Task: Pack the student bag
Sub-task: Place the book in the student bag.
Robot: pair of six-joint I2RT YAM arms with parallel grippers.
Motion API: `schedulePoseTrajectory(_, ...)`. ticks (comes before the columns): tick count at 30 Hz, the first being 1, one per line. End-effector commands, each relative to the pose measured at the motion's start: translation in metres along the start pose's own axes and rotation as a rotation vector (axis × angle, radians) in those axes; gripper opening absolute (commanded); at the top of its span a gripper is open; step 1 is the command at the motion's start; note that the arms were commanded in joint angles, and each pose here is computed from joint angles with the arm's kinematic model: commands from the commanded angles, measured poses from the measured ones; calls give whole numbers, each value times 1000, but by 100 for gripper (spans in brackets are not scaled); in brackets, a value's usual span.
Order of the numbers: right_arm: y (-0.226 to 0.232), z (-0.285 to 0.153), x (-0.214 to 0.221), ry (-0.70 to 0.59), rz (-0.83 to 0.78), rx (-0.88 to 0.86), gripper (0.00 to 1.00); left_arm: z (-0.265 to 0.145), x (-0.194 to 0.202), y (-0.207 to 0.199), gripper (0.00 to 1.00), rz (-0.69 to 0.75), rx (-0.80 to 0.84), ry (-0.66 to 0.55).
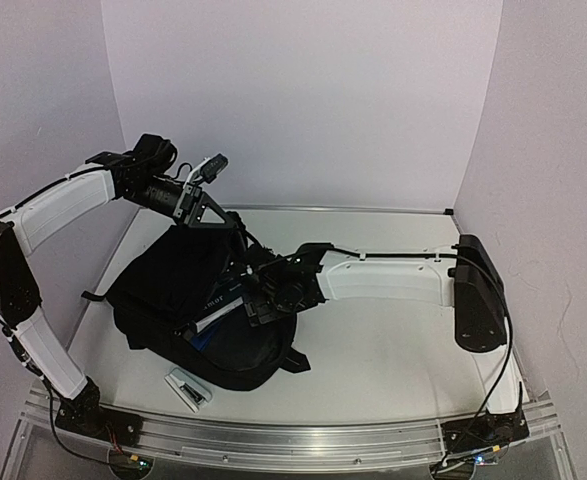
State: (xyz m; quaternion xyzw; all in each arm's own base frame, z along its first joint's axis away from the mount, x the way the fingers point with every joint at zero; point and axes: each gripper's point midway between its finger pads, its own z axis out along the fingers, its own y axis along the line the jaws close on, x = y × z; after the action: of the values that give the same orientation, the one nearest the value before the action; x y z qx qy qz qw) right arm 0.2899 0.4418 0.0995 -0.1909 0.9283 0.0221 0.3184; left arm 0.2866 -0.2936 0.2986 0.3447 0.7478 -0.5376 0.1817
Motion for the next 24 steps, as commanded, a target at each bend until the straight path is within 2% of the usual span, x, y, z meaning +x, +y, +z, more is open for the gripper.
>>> schedulePoseTrajectory(1,-31,16,1,12,49,97,89,-11,-15,-25,0,101,49,-54)
schedulePoseTrajectory(7,-48,-4,-27,-36,136,54,72,-12,-15,-25,0,99,55,-55)
schedulePoseTrajectory(12,-72,2,-35,-43,250,-1,53,-10,-16,-21,0,96,33,-53)
schedulePoseTrajectory(16,-70,4,-40,-53,294,-76,38,-4,-20,-16,0,95,-12,-39)
schedulePoseTrajectory(18,-68,-1,-43,-63,311,-105,35,5,-17,-16,0,98,-43,-11)
schedulePoseTrajectory(24,-71,-21,-47,-86,389,-226,35,30,6,-16,0,46,-58,71)
